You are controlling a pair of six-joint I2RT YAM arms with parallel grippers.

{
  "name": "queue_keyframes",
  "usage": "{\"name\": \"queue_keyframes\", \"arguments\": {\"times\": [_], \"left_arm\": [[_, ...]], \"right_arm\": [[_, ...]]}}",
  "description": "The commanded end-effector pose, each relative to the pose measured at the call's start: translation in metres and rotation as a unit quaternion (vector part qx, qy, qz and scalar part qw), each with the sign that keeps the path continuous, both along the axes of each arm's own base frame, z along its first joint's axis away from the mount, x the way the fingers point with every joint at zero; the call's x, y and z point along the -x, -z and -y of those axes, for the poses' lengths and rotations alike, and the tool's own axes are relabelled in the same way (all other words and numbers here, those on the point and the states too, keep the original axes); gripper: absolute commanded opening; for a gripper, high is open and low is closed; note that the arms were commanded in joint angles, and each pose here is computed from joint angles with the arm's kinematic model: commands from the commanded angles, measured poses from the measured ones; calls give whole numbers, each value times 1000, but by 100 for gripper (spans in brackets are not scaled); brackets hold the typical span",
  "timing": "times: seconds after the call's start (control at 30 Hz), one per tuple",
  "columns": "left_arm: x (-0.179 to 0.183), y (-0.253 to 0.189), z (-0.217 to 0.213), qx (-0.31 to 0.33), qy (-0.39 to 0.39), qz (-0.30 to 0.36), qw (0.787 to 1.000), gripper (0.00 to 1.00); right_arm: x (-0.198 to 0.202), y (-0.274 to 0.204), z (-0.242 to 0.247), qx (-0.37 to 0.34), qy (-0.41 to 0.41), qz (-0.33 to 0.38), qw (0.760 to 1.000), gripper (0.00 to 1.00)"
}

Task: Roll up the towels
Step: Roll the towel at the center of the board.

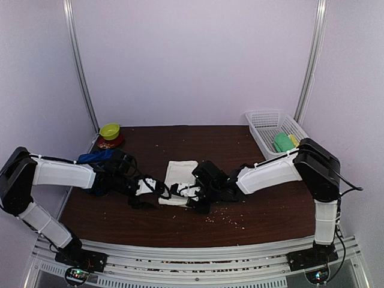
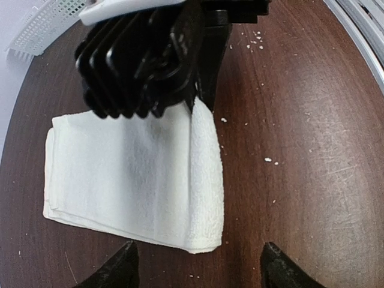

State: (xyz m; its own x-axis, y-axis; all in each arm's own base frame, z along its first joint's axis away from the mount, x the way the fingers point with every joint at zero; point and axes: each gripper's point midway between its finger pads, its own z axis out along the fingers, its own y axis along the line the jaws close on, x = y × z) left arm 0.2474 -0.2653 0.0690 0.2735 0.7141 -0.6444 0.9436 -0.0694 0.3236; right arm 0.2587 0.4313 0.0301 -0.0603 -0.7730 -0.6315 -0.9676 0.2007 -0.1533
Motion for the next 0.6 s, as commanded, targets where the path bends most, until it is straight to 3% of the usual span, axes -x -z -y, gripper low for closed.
{"name": "queue_keyframes", "arguments": {"times": [0.0,0.57], "left_arm": [[-18,-15,3,26,-25,39,999,69],[-22,4,9,-3,-31,57,998,62]], "right_arm": [[8,17,6,17,11,-79,997,2],[-7,22,7,11,41,-222,974,2]]}}
